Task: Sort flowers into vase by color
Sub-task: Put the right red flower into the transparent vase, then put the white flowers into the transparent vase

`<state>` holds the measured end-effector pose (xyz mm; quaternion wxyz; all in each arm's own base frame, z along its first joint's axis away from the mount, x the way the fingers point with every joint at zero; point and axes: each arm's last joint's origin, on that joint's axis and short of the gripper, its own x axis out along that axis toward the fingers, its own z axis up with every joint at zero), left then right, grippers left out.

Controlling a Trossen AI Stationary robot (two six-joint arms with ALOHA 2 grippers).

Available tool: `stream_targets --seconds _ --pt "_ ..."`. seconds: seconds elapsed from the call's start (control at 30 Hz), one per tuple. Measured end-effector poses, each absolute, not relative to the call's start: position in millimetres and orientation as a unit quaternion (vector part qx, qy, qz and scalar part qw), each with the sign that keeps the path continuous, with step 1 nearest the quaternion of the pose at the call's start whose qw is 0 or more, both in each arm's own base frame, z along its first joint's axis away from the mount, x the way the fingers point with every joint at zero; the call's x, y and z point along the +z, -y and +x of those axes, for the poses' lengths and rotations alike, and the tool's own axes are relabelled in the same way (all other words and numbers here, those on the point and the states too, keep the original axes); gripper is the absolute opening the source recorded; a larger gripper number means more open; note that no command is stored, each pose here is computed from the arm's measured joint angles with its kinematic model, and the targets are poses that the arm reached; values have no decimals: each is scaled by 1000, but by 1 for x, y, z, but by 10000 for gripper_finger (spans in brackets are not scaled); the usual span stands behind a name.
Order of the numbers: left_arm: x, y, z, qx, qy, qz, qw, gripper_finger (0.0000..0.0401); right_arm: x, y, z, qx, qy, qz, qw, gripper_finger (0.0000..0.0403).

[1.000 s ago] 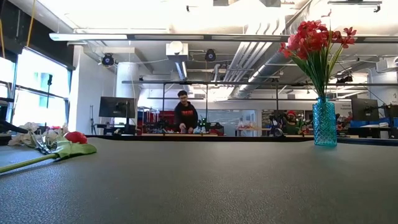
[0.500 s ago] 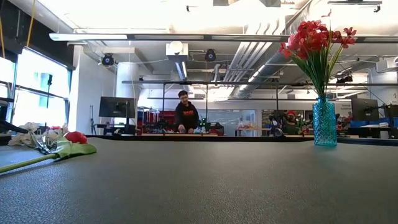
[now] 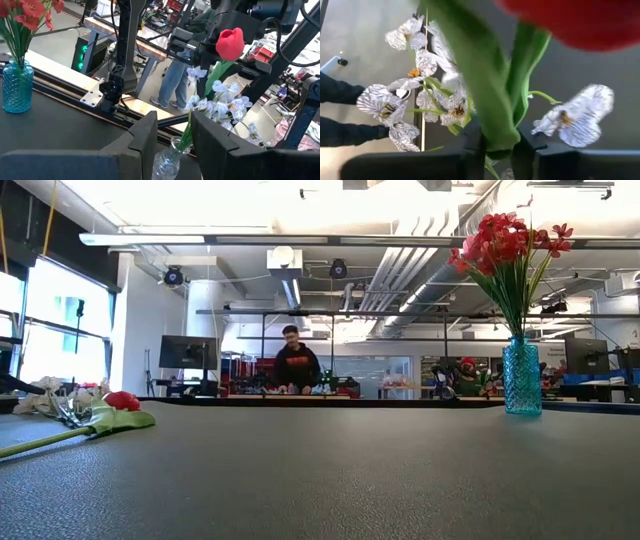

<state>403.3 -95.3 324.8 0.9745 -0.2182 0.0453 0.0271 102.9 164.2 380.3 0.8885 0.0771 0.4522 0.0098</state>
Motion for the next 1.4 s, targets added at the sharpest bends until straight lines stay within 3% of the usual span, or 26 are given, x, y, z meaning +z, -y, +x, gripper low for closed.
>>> stream_targets --seconds 0.3,0.47,0.77,1.13,1.4 --pt "313 94 401 42 -107 -200 973 107 381 -166 101 22 -488 111 866 168" --pt "305 96 399 49 -144 -204 967 107 402 -162 99 37 -487 160 858 207" --pt "279 103 383 116 -273 -281 913 107 457 -143 95 27 -361 237 902 204" --pt "242 101 317 399 -463 -290 736 90 466 -141 96 5 -311 239 920 199" --pt "212 95 301 406 -468 -352 702 90 461 -153 103 -1 -320 243 916 199"
